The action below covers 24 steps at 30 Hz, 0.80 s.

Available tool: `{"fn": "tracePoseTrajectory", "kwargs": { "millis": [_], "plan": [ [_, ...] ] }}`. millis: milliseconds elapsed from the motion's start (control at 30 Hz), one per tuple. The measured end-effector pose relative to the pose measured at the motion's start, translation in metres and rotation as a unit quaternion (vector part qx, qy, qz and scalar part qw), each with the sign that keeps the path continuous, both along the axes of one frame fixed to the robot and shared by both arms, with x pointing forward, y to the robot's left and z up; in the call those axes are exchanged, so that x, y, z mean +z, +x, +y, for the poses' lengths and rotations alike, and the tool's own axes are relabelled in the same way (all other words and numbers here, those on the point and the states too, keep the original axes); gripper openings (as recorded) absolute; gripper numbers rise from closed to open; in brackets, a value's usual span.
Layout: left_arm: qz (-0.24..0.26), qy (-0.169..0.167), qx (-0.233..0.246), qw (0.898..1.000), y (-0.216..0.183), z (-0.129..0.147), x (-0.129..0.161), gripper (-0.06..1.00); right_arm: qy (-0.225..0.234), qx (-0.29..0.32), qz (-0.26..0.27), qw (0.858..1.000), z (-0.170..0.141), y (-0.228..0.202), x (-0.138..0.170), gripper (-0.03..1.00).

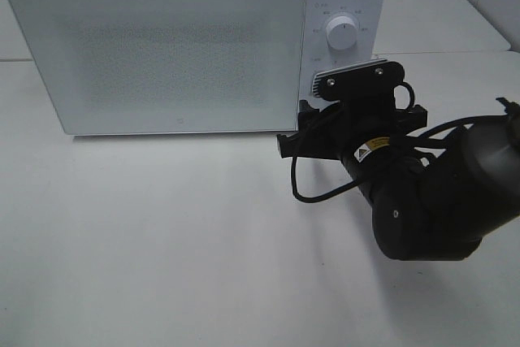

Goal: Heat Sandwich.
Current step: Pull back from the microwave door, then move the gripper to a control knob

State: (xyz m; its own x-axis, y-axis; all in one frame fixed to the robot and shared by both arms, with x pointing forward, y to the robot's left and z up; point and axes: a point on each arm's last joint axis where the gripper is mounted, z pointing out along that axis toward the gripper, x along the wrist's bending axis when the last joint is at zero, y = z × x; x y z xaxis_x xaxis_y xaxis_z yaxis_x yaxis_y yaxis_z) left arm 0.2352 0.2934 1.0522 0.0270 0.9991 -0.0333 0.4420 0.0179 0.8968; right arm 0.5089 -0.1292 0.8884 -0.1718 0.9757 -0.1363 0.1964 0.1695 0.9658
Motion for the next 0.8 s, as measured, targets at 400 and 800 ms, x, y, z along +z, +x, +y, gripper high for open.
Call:
{"fn": "tracePoseTrajectory", "kwargs": {
  "millis": [400,800],
  "plan": [
    [0.0,0.0,0.0,1.0,0.0,0.0,0.0,0.65,0.022,-0.046,-0.004,0.999,0.001,0.011,0.001,0.66],
    [0.0,0.0,0.0,1.0,0.0,0.0,0.0,0.65,0.021,-0.05,-0.001,0.999,0.004,0.015,-0.005,0.66]
  ]
}}
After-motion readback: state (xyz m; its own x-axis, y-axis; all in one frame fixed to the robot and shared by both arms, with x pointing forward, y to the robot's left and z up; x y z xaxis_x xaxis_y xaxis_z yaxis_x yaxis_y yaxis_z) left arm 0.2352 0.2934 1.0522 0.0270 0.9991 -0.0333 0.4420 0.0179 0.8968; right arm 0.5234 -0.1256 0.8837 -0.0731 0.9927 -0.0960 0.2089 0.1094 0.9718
